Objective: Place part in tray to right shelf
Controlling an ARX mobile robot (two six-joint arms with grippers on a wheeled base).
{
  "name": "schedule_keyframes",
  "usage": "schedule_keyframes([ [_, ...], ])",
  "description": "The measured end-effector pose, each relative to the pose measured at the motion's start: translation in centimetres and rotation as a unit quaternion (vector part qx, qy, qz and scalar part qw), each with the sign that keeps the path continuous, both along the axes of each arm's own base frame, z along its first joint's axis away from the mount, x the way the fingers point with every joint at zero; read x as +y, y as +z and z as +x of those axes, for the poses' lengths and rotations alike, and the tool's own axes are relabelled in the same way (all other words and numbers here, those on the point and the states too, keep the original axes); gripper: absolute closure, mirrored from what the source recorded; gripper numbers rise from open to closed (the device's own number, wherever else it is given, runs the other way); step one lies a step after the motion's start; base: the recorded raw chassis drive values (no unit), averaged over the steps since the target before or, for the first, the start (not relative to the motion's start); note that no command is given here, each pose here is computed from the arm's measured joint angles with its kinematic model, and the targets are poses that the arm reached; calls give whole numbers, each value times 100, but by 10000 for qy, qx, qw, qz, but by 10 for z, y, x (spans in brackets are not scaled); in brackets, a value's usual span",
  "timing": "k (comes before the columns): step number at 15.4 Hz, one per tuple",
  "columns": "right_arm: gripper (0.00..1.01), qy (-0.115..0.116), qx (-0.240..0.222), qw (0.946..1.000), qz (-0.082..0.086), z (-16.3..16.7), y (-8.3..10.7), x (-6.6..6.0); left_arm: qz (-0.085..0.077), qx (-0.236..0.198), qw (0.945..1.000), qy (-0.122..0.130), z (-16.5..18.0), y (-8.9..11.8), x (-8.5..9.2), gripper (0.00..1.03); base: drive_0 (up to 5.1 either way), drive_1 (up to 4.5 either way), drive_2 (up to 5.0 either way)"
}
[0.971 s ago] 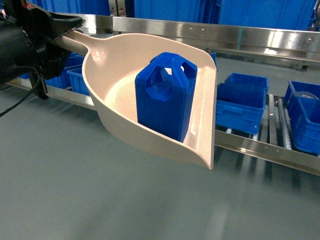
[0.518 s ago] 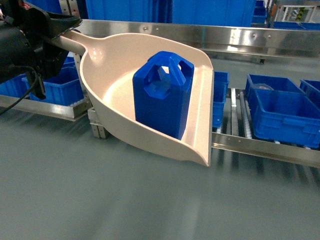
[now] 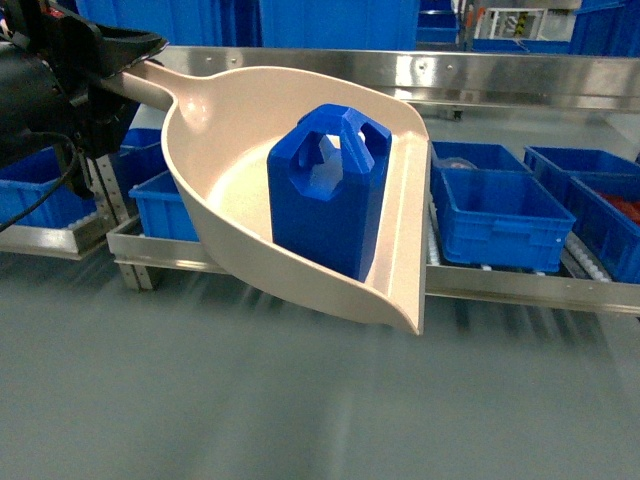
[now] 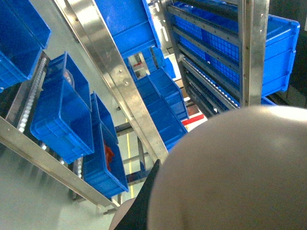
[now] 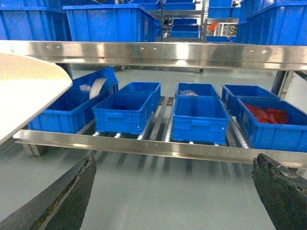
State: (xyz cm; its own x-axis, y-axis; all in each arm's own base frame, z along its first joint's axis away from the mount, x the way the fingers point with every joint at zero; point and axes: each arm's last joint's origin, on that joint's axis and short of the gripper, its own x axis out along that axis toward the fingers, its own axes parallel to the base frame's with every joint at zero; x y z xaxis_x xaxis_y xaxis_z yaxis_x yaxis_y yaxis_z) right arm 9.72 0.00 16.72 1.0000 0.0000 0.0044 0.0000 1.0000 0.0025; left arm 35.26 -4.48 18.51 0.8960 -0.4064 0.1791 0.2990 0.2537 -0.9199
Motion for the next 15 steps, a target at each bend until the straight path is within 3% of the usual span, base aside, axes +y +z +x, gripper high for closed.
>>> schedule_keyframes([
  [7, 3, 0, 0, 10000, 0, 0, 0, 0, 3, -2, 10000, -21, 0, 0, 0, 90, -152, -152, -152],
  [15, 3, -2, 2, 10000, 0, 0, 0, 0, 0, -4, 10000, 33, 0, 0, 2, 90, 0, 0, 0],
])
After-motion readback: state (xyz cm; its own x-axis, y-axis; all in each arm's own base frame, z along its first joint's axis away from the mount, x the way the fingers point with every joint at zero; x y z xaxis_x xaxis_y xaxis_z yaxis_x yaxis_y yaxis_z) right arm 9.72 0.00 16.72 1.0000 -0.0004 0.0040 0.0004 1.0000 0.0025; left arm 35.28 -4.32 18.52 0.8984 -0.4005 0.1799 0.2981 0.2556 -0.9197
